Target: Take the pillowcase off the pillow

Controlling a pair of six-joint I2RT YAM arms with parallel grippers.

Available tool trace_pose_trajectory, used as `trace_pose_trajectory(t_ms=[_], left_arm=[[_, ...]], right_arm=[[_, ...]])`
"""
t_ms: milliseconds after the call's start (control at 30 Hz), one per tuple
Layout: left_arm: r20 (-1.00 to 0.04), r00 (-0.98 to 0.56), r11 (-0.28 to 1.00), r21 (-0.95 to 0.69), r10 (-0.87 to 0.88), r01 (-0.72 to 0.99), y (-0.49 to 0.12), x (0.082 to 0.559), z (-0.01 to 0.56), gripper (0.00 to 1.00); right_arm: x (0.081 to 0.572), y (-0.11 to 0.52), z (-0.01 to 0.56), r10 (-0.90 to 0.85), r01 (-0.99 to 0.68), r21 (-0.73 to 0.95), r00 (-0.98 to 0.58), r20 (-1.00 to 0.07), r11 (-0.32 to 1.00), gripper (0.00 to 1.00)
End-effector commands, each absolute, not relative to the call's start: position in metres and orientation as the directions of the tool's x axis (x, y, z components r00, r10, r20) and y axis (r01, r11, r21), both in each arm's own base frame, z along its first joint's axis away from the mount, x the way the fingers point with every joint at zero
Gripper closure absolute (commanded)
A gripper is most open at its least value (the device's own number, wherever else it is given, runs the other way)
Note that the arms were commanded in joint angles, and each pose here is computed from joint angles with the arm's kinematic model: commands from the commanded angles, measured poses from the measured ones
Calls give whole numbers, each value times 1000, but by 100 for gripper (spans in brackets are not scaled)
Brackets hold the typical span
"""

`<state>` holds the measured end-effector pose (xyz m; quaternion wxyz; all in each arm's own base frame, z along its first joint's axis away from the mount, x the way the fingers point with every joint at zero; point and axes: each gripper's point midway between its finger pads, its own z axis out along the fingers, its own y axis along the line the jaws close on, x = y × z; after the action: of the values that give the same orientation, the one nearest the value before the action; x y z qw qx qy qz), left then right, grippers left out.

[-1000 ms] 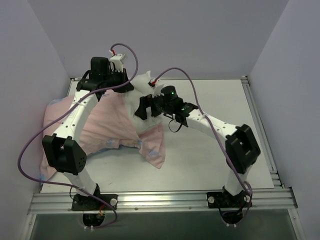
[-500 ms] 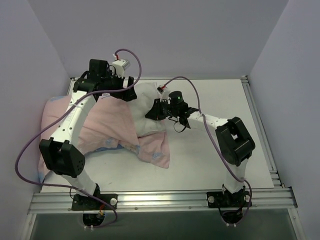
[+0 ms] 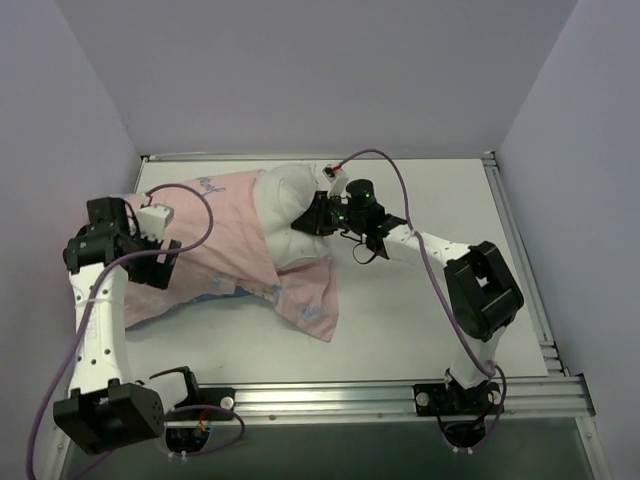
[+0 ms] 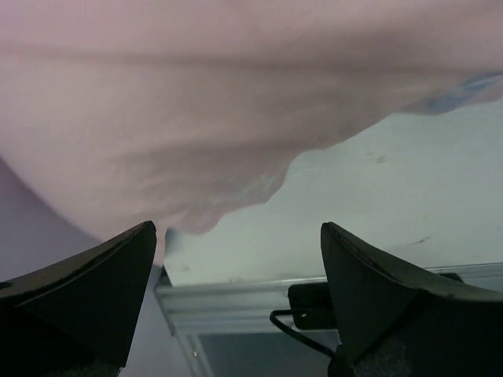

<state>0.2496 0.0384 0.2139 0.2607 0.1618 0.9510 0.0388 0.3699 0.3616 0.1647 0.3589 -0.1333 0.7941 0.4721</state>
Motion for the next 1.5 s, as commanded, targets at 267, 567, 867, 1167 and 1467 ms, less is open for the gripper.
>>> trace_pose_trajectory(t_ms=[267, 567, 867, 1167, 1467], left_arm=[[-292, -928, 823, 568, 231, 26, 172, 214, 130, 6], [-475, -853, 838, 539, 217, -87, 185, 251, 120, 70], [-478, -861, 835, 535, 173, -129, 209, 244, 130, 98], [-560, -811, 830, 525, 169, -189, 247, 268, 184, 98], [-680, -723, 886, 403, 122, -229, 230, 314, 222, 98]], right_arm=[[378, 330, 221, 211, -599, 626, -617, -758, 500, 100], [406, 278, 213, 264, -519, 635, -616, -742, 572, 100], [444, 158, 186, 409, -230, 620, -576, -708, 750, 100], [430, -16, 210, 580, 78, 599, -376, -722, 797, 100], [418, -34, 240, 524, 110, 520, -329, -785, 847, 100]])
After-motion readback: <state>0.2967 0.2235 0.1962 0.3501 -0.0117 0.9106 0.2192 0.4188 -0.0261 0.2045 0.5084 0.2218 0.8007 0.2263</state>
